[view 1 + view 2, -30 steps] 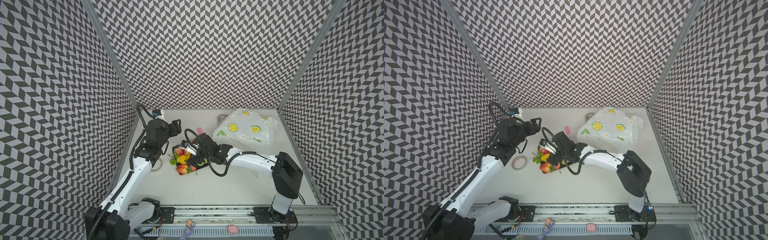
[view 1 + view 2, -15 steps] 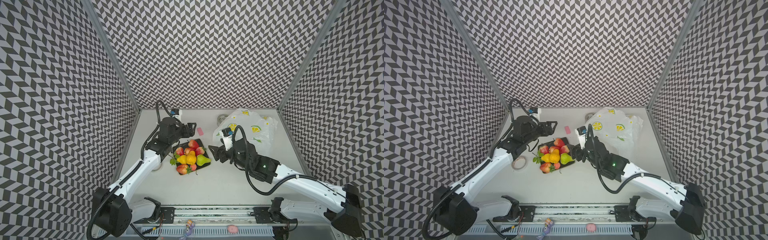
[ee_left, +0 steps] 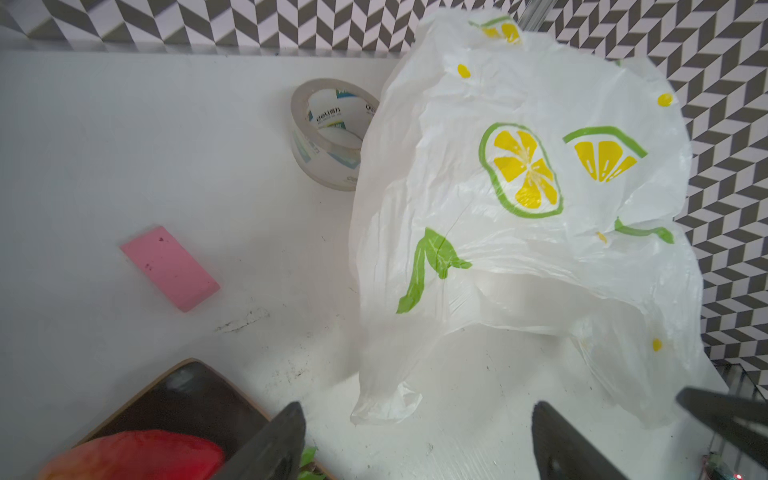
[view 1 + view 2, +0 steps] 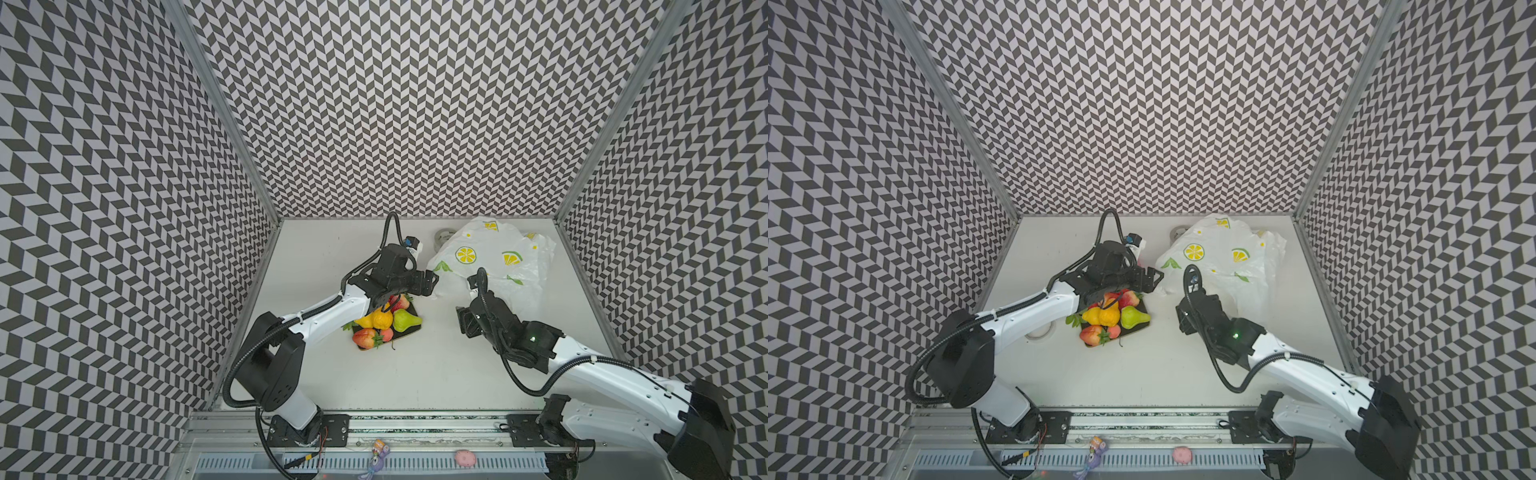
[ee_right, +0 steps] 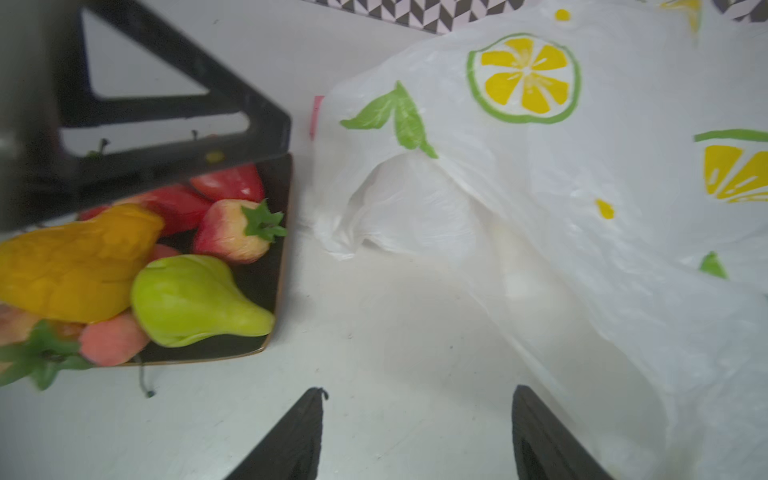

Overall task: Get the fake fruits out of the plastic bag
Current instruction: 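Move the right gripper back to the bag while the left grips its mouth, then push the right gripper deep into the bag toward the red strawberry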

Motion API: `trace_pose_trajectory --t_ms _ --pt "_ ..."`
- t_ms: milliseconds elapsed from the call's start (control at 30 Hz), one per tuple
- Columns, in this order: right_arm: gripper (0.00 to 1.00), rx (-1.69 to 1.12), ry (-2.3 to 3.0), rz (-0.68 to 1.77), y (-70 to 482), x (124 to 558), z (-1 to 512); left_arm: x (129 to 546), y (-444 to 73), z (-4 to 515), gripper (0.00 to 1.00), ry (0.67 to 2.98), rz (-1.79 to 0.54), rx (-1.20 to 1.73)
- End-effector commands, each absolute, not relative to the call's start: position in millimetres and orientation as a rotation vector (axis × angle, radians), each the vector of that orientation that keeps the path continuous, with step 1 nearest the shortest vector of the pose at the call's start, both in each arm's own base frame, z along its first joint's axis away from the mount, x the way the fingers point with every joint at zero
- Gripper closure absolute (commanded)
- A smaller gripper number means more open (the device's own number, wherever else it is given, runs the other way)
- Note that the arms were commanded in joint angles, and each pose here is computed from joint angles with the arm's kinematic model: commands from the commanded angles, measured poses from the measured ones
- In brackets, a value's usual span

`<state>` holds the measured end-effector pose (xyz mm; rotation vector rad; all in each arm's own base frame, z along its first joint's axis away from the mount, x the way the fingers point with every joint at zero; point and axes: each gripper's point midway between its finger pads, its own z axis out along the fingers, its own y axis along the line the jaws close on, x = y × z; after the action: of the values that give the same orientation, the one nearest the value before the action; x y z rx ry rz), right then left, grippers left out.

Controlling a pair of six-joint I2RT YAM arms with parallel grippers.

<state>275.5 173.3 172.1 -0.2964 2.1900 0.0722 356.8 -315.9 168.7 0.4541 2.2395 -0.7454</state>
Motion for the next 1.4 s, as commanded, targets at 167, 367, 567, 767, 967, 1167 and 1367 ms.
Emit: trace_pose_trajectory --t_ms 167,367,567,767,967,1167,1367 --pt "0.3 -0.566 2.058 -0.195 148 312 196 364 -344 129 0.19 2.286 -0.784 0.537" --pt "0.32 -0.844 1.968 -0.351 149 322 194 376 -357 126 0.61 2.265 -0.808 0.563" --pt "0.32 -1.086 1.907 -0.527 143 323 166 381 -365 164 0.94 2.165 -0.848 0.583" --pt "0.36 -1.091 1.96 -0.677 115 338 144 379 -367 208 1.0 2.06 -0.859 0.604" --pt "0.38 -1.013 2.024 -0.769 91 354 138 376 -368 220 1.0 2.029 -0.81 0.655" --pt "0.37 -1.031 2.031 -0.695 99 356 148 373 -370 215 1.0 2.03 -0.757 0.687" --pt "0.37 -1.119 1.974 -0.458 126 337 172 371 -370 207 1.0 2.044 -0.728 0.707"
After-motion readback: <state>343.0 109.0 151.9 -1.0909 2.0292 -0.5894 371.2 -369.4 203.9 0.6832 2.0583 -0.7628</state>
